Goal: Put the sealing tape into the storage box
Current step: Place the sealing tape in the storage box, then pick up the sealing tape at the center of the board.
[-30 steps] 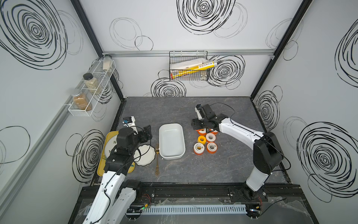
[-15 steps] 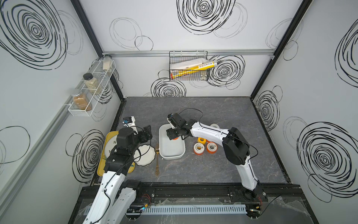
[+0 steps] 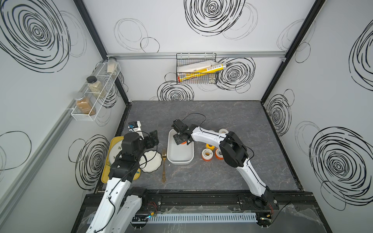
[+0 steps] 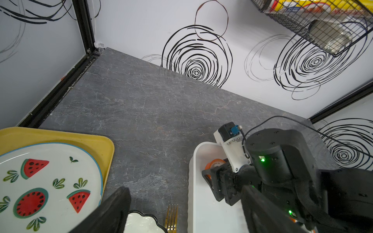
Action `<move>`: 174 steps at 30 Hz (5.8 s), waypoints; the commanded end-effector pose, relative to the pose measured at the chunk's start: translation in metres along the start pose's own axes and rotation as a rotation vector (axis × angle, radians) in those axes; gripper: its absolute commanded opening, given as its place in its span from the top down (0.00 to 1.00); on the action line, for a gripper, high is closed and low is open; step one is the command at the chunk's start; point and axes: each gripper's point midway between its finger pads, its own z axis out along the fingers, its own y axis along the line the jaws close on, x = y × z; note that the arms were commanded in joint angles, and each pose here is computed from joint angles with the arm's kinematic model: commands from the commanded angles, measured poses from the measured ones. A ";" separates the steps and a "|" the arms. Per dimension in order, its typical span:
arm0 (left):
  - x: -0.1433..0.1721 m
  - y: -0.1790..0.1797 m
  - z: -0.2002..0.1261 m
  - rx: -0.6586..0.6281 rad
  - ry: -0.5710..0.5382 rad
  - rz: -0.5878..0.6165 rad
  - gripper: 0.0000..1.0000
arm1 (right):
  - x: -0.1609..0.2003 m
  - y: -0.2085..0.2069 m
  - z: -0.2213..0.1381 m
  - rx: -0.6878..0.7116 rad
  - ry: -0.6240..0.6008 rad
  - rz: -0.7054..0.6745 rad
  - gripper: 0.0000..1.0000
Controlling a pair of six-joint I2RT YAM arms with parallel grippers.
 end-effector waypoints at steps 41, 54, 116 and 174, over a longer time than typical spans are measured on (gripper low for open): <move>-0.005 -0.004 0.000 0.024 -0.026 0.011 0.10 | 0.010 0.056 -0.045 -0.272 0.017 -0.023 0.87; -0.004 -0.004 0.000 0.027 -0.024 0.013 0.10 | 0.015 0.024 -0.011 -0.043 0.038 -0.043 0.86; 0.007 -0.016 0.008 0.079 0.032 0.037 0.10 | 0.199 -0.267 -0.232 0.410 -0.802 0.760 0.21; 0.233 -0.286 0.241 0.188 0.691 0.558 0.01 | 0.207 -0.273 -0.225 0.443 -0.787 0.802 0.17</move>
